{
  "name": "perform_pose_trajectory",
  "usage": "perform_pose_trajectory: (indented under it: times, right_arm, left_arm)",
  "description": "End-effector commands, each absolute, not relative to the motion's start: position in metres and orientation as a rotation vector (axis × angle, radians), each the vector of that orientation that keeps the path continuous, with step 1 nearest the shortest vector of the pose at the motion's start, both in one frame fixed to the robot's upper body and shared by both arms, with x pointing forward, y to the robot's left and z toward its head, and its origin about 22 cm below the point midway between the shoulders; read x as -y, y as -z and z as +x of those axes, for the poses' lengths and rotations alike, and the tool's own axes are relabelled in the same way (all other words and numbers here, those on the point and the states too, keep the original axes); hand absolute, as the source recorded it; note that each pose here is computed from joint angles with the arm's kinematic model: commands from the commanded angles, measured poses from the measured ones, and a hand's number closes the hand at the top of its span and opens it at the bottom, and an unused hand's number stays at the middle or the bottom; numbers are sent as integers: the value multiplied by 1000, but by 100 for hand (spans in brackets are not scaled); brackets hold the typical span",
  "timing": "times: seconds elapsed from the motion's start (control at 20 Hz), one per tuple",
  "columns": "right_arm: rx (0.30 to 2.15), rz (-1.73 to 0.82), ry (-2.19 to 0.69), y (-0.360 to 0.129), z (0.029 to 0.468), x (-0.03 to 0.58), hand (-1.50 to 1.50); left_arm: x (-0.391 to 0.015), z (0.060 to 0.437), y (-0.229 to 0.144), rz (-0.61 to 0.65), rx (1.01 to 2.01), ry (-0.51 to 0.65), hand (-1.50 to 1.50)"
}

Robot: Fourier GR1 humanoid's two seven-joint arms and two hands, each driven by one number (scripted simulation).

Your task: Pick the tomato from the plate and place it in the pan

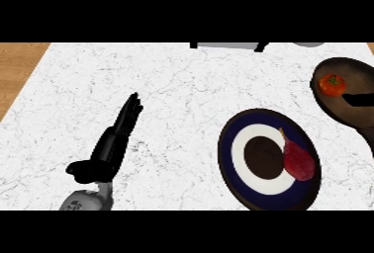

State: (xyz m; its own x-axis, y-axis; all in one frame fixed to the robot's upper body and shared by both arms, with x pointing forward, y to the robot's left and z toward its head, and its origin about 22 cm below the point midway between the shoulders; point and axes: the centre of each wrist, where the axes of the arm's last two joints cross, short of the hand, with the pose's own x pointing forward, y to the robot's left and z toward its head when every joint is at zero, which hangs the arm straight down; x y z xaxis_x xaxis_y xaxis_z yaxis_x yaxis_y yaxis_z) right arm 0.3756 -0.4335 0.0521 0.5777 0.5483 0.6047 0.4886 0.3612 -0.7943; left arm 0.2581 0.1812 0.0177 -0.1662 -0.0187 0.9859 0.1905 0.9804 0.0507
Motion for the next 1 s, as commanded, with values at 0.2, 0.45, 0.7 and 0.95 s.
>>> perform_pose_trajectory:
  times: [0.2, 0.45, 0.7, 0.95]
  right_arm:
    - [1210, -1175, 35, -61, 375, 442, -150]
    - [1376, -1180, 252, -56, 378, 433, -150]
    - [1450, -1016, 377, -54, 351, 470, -150]
    - [1545, -834, 395, -37, 332, 481, -150]
  left_arm:
    - [-178, 256, -18, -136, 1732, 180, 0]
    - [-181, 253, -10, -130, 1737, 171, 0]
    - [-190, 260, -15, -83, 1736, 154, 0]
    - [-217, 240, -11, -88, 1701, 150, 0]
